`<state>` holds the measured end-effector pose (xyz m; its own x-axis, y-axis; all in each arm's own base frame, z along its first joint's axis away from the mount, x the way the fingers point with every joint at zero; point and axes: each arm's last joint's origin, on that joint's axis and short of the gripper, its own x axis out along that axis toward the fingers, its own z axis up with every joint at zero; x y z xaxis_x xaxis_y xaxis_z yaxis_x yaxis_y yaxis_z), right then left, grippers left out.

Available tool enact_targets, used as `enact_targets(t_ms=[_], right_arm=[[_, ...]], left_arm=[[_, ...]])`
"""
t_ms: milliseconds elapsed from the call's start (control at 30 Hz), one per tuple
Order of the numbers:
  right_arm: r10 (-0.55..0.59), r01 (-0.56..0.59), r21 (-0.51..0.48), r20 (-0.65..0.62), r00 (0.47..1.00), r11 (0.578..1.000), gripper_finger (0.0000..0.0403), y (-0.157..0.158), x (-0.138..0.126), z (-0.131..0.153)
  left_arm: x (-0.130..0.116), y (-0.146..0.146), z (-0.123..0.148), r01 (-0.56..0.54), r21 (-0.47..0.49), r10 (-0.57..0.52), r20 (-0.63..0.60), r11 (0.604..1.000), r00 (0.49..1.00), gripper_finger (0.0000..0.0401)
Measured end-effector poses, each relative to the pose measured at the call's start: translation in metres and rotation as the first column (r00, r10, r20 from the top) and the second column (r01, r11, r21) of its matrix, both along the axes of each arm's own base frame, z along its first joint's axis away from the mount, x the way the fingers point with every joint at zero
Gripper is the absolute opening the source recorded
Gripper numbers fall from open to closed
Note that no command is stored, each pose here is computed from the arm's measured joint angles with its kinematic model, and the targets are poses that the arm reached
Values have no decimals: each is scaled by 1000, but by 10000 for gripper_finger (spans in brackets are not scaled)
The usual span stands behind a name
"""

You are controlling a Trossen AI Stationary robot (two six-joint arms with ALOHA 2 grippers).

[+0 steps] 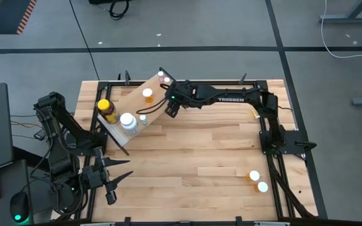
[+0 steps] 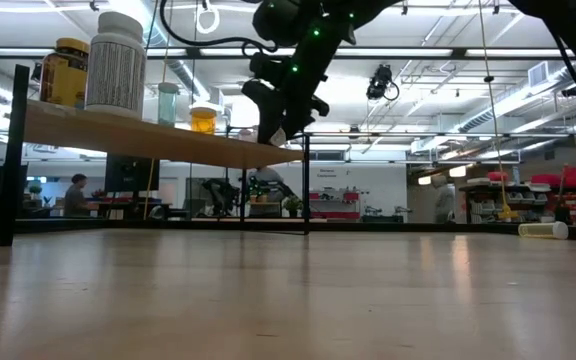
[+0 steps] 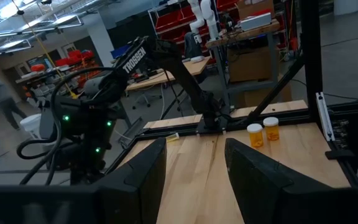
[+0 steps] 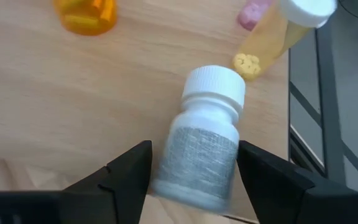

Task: Pick and place medicine bottles onto shelf by color
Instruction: Adjust the small white pill bottle on the shelf

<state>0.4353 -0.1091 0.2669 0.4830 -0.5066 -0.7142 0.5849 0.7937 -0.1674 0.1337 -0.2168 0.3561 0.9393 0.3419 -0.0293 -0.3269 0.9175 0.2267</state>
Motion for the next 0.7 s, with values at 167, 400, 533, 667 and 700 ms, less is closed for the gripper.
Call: enact_targets(t_ms=[167,400,533,667,700], right_arm=[[27,-28,-10,-18,999,1000,213,5,1,0],[38,-39,-13,-26,999,999,177,8,0,1],[51,-52,-17,-33,998,998,177,12,-3,7],[69,-70,-21,-23,997,997,182,22,-10,23],[77,-77,-21,-23,997,997,182,26,-13,27]], left_arm=[[0,0,0,0,1,0,0,1000,1000,172],[0,0,0,0,1,0,0,1000,1000,172],[0,0,0,0,2,0,-1,1000,1000,172],[0,0,0,0,3,0,-1,1000,1000,172],[0,0,0,0,4,0,-2,1000,1000,172]])
